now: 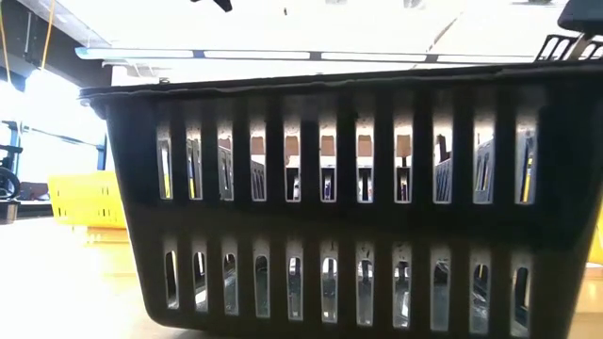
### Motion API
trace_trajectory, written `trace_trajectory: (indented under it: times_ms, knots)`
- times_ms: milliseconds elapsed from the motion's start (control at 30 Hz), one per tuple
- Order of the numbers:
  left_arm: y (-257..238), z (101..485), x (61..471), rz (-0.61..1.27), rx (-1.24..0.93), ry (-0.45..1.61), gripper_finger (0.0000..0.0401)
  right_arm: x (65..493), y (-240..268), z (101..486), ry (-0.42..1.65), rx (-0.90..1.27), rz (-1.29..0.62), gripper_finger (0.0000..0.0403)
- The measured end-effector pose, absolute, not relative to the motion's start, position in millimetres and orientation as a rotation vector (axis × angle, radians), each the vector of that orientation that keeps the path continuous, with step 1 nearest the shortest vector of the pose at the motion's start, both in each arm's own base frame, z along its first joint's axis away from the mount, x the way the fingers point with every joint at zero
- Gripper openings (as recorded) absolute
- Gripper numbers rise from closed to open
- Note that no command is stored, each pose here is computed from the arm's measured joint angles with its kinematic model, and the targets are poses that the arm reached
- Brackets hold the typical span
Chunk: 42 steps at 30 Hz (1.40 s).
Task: Stack baskets on shelf by color
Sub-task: Put the bottom right yellow bin on the shelf
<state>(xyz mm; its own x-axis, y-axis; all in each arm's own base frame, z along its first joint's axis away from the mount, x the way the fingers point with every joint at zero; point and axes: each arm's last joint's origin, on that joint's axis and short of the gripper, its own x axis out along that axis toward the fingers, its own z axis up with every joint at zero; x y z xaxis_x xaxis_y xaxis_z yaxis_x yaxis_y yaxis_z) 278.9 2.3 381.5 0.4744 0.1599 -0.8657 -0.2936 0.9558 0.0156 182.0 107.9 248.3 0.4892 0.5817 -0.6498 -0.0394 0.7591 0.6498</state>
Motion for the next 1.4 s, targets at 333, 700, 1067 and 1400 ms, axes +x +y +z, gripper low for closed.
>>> trace_trajectory:
  times_ms: [333, 700, 1067, 1400]
  knots:
    - [3.0, 380.5, 277.1, 0.299, -0.158, 1.060, 0.0127, 170.3, 143.5, 257.4, 0.936, 0.647, 0.473, 0.0092]
    - [3.1, 379.8, 276.0, 0.336, -0.201, 1.065, 0.0127, 194.4, 187.8, 279.7, 1.032, 0.358, 0.556, 0.0092]
    - [3.6, 379.5, 275.6, 0.353, -0.191, 1.068, 0.0127, 203.3, 199.4, 258.1, 1.158, 0.186, 0.597, 0.0092]
    - [3.7, 378.9, 274.4, 0.354, -0.187, 1.082, 0.0127, 219.4, 216.8, 221.1, 1.305, 0.290, 0.509, 0.0132]
